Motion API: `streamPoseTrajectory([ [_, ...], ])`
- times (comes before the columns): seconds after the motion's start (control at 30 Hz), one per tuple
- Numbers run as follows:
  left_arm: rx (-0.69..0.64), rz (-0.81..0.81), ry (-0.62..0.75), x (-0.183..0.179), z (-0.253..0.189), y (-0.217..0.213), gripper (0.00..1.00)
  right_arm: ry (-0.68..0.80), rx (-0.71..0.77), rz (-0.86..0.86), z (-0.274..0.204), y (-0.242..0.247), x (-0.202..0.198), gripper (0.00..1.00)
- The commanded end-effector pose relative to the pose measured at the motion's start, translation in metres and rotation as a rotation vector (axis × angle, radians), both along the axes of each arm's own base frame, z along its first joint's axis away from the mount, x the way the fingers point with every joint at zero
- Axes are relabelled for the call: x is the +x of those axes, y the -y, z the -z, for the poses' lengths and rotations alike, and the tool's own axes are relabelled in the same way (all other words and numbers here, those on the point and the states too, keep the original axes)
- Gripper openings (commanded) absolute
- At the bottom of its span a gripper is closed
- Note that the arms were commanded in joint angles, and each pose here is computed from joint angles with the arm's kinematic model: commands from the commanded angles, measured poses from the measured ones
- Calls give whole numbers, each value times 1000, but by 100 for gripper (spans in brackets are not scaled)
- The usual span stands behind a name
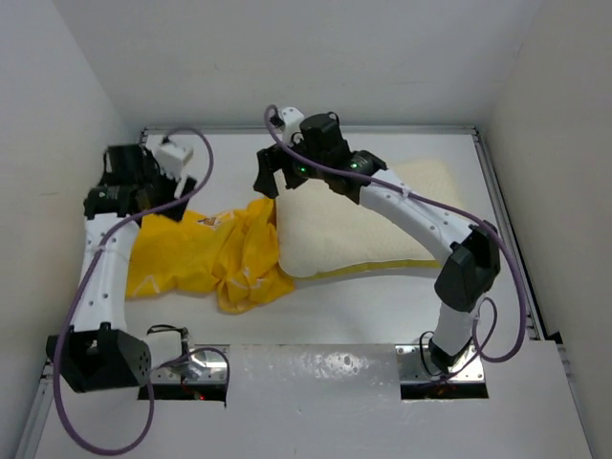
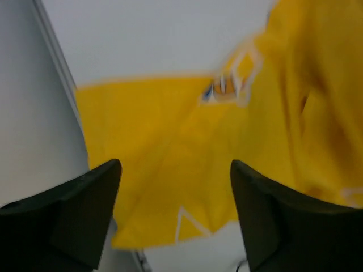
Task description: Put the pillow into the pillowcase
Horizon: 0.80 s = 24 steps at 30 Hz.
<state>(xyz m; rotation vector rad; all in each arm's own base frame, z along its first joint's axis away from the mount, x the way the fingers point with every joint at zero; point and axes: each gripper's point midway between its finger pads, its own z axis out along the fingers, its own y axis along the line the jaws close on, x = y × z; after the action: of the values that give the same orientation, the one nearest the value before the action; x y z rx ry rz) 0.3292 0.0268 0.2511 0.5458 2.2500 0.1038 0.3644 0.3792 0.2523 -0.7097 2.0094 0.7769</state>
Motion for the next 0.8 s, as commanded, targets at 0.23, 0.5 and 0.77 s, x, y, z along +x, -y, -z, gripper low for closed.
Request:
streamPoseTrajectory([
  [0.23, 180, -79, -440, -89, 189, -43, 93, -205, -268, -330, 142, -65, -107, 92],
  [0.5, 171, -133, -342, -54, 208, -51, 0, -319, -341, -330, 212, -42, -127, 0],
  [0.77, 212, -278, 45, 80, 105, -88, 0, -417, -235, -502, 211, -17, -180, 0],
])
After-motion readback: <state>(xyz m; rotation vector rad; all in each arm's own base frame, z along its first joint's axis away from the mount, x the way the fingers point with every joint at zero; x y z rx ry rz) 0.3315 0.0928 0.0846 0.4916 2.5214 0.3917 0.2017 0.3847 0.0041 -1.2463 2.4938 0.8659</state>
